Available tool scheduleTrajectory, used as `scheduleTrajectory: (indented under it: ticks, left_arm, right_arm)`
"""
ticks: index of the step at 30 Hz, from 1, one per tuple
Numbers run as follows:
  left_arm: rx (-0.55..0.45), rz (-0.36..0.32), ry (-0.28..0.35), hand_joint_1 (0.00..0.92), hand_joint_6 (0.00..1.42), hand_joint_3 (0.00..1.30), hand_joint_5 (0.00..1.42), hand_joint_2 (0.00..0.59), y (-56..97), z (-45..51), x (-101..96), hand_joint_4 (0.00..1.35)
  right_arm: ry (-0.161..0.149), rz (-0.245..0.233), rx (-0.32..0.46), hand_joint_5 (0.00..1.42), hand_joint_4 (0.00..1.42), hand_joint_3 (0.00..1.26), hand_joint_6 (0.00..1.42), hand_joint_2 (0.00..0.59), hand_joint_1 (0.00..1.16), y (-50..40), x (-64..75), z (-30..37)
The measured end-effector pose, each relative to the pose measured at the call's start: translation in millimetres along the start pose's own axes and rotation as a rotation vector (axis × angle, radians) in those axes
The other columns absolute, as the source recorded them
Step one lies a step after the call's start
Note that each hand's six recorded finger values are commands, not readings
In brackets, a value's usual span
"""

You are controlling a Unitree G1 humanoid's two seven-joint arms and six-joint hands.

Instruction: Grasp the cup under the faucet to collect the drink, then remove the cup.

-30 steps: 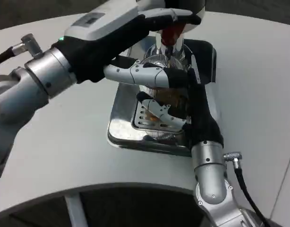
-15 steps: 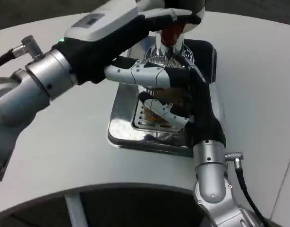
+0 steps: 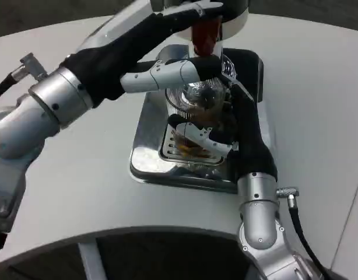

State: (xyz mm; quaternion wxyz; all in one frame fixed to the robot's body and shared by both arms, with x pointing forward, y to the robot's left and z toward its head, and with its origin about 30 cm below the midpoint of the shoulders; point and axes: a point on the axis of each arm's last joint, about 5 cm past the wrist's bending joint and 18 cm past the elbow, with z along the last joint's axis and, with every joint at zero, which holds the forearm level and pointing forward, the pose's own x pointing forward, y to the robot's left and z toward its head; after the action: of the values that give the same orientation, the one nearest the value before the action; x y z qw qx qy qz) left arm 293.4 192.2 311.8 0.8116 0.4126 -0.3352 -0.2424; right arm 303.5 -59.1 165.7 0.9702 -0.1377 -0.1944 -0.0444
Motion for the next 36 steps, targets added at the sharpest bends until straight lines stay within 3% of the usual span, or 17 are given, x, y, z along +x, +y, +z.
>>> scheduleTrajectory:
  ticks: [6, 11, 14, 36]
  left_arm:
    - [-0.072, 0.016, 0.023, 0.000, 0.00, 0.16, 0.10, 0.029, -2.9, -3.6, -2.5, 0.00]
    - [-0.136, -0.006, 0.106, 0.000, 0.00, 0.15, 0.09, 0.030, -11.7, -13.8, -10.5, 0.00]
    - [-0.156, -0.003, 0.124, 0.000, 0.00, 0.15, 0.08, 0.031, -14.1, -16.1, -12.8, 0.00]
    - [-0.210, 0.065, 0.089, 0.000, 0.00, 0.15, 0.09, 0.030, -10.6, -2.1, -27.7, 0.00]
  right_arm:
    - [-0.001, -0.007, -0.001, 0.53, 0.47, 0.35, 0.47, 0.163, 0.88, 0.3, 0.5, -0.3]
    - [-0.003, -0.015, -0.001, 0.56, 0.49, 0.40, 0.51, 0.157, 0.89, 0.1, 0.6, -0.4]
    - [-0.007, -0.019, -0.002, 0.58, 0.51, 0.41, 0.53, 0.156, 0.90, 0.2, 0.6, 0.0]
    - [-0.045, -0.037, -0.014, 0.73, 0.60, 0.54, 0.68, 0.159, 0.91, -1.7, -5.9, 2.1]
